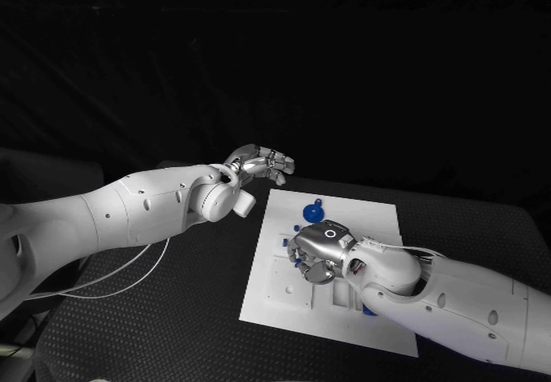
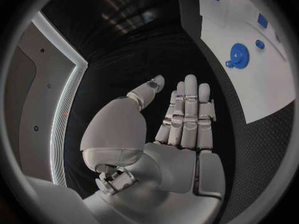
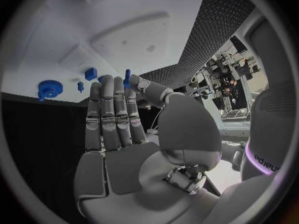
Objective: Assemble the parts on the task board
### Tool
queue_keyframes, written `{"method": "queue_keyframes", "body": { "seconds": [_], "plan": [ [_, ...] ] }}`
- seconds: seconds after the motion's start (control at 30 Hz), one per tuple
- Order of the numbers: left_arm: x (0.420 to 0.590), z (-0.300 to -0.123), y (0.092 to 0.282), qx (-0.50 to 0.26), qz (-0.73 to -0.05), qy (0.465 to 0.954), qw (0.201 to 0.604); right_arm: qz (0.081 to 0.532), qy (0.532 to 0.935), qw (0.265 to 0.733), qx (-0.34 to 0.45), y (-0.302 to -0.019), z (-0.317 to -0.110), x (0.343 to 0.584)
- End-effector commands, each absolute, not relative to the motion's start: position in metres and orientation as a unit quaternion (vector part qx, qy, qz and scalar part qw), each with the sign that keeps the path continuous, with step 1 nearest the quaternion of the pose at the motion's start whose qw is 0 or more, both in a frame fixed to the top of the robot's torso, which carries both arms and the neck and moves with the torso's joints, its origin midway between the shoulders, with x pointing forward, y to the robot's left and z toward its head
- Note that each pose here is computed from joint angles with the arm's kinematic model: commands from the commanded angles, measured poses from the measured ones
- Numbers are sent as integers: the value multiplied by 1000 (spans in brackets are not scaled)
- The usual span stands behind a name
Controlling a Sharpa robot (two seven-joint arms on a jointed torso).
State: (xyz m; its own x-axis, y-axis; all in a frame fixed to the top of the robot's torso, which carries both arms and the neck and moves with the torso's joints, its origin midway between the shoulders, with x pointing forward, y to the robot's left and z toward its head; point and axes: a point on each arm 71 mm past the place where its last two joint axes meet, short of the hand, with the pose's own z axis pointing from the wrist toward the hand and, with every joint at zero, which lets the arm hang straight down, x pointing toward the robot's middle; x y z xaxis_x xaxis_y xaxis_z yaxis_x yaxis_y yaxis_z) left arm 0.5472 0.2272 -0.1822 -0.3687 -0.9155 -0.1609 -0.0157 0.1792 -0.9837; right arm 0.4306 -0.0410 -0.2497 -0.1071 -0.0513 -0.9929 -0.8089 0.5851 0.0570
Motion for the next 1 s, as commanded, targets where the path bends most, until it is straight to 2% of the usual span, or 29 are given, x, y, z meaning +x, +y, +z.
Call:
{"method": "queue_keyframes", "body": {
  "seconds": [0.03, 0.53, 1.0],
  "plan": [
    [547, -180, 225, -364, -534, 632, 428, 315, 671, 583, -335, -42, -254, 428],
    [547, -180, 225, -363, -535, 633, 427, 300, 683, 579, -331, -56, -262, 431],
    [547, -180, 225, -363, -535, 633, 426, 302, 691, 569, -328, -56, -273, 426]
  ]
}}
